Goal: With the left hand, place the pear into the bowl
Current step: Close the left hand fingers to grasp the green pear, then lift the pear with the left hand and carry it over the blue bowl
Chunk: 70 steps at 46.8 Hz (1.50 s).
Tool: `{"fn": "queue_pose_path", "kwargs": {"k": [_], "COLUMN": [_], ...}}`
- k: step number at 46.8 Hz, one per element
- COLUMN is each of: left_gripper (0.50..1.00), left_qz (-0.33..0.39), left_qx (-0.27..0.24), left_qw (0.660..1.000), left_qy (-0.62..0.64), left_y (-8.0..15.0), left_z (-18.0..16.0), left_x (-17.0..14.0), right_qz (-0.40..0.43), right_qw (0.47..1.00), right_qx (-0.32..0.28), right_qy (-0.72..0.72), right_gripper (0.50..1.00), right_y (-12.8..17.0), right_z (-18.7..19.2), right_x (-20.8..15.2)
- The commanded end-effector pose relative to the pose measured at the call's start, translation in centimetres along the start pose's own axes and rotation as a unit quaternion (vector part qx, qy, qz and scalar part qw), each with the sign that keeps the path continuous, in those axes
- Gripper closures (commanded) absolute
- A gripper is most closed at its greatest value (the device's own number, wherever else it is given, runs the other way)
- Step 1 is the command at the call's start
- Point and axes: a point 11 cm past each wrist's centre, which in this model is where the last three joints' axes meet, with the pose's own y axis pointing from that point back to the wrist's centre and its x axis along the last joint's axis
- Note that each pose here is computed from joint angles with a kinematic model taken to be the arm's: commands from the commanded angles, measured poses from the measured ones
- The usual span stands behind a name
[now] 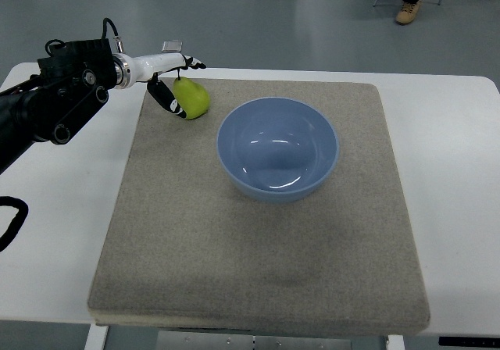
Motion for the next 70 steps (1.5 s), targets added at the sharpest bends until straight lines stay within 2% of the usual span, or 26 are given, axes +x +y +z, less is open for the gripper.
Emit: {"fn": "queue_pose_path", "kwargs": {"k": [1,3,5,10,20,25,28,33,40,46,51,70], "left_gripper": [0.561,0.578,0.626,0.679,0.701,0.729,0.799,0.872,0.913,0.981,1.0,1.0], "left_qz": [-0.002,-0.003,-0.006,-0.013,-0.012,-0.012,-0.012,-0.011,-0.005,0.002,0.006,0.005], "left_qx": [0.001,0.001,0.003,0.006,0.006,0.005,0.005,0.006,0.003,0.001,0.001,0.002], "left_qw": [1.0,1.0,1.0,1.0,1.0,1.0,1.0,1.0,1.0,1.0,1.0,0.999], "left_qy": [0.001,0.0,-0.004,-0.011,-0.011,-0.011,-0.011,-0.011,-0.014,-0.017,-0.015,-0.038], "left_y": [0.0,0.0,0.0,-0.1,-0.1,-0.1,-0.1,-0.1,0.2,0.3,0.4,1.4], "left_z": [-0.1,-0.1,-0.2,-0.3,-0.3,-0.2,-0.2,-0.3,-0.1,0.2,0.2,0.2], "left_x": [-0.2,-0.3,-0.5,-0.9,-0.8,-0.8,-0.8,-0.8,-0.1,0.8,1.4,2.9], "right_qz": [0.0,0.0,0.0,0.0,0.0,0.0,0.0,0.0,0.0,0.0,0.0,0.0], "right_qw": [1.0,1.0,1.0,1.0,1.0,1.0,1.0,1.0,1.0,1.0,1.0,1.0], "right_qx": [0.0,0.0,0.0,0.0,0.0,0.0,0.0,0.0,0.0,0.0,0.0,0.0], "right_qy": [0.0,0.001,0.0,0.0,0.0,0.0,0.0,0.001,0.001,0.0,0.0,0.0], "right_gripper": [0.576,0.576,0.574,0.576,0.576,0.576,0.576,0.574,0.576,0.576,0.576,0.576], "right_y": [0.0,0.0,0.0,0.0,0.0,0.0,0.0,0.0,0.0,0.0,0.0,0.0], "right_z": [0.0,0.0,0.0,0.0,0.0,0.0,0.0,0.0,0.0,0.0,0.0,0.0], "right_x": [0.0,0.0,0.0,0.0,0.0,0.0,0.0,0.0,0.0,0.0,0.0,0.0]}}
